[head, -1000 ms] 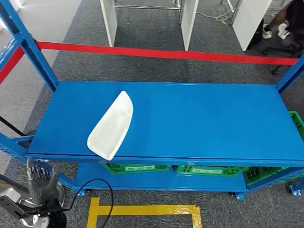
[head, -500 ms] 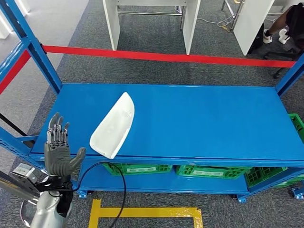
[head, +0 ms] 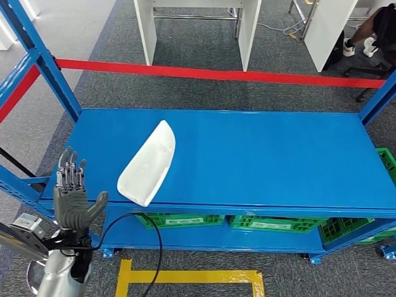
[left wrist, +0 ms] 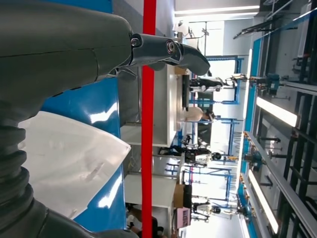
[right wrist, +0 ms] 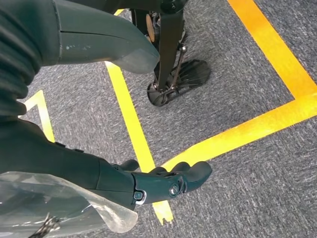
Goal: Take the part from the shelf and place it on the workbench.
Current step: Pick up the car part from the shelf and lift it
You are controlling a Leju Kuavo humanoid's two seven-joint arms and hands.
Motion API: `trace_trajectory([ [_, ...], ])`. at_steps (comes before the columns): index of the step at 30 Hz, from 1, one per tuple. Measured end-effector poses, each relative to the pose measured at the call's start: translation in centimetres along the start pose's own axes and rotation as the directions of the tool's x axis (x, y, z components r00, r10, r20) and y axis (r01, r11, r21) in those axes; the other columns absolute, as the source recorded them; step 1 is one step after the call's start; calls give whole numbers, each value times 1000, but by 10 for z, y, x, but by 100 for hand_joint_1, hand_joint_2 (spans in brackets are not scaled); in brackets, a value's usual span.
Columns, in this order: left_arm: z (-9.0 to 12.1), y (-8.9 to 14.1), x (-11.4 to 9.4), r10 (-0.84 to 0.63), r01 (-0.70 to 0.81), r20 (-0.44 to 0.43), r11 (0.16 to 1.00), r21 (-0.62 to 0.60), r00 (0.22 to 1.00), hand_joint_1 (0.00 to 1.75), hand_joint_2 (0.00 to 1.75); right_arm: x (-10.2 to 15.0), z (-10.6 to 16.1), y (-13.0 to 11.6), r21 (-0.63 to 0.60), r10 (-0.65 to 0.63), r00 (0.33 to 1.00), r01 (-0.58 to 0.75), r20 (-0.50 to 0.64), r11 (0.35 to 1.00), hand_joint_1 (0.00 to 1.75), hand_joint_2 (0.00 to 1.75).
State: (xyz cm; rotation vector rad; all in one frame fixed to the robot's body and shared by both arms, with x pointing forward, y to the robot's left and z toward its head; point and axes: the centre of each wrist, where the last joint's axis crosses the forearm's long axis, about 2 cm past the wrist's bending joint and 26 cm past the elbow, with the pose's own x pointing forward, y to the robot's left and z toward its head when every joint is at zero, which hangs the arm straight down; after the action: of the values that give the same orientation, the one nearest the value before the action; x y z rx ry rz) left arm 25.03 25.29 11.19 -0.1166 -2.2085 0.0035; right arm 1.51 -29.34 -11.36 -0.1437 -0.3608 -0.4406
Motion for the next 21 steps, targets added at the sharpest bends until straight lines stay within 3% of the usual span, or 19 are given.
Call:
trace_trajectory([
  [4, 2, 4, 1, -69, 69, 6, 994, -83, 998, 0, 175, 0, 0, 0, 7, 13, 1000, -13, 1, 1000, 0, 175],
  [8, -1, 1, -1, -264, 259, 12, 933, -252, 964, 0, 175, 0, 0, 0, 22, 25, 1000, -25, 2, 999, 0, 175],
  [13, -19, -19, -10, -424, 400, 42, 811, -428, 905, 0, 175, 4, -1, 0, 42, 51, 999, -52, 4, 998, 0, 175],
  [21, -48, -52, -21, -514, 459, 85, 665, -589, 854, 0, 175, 10, -3, -1, 60, 91, 996, -91, 6, 994, 0, 175],
])
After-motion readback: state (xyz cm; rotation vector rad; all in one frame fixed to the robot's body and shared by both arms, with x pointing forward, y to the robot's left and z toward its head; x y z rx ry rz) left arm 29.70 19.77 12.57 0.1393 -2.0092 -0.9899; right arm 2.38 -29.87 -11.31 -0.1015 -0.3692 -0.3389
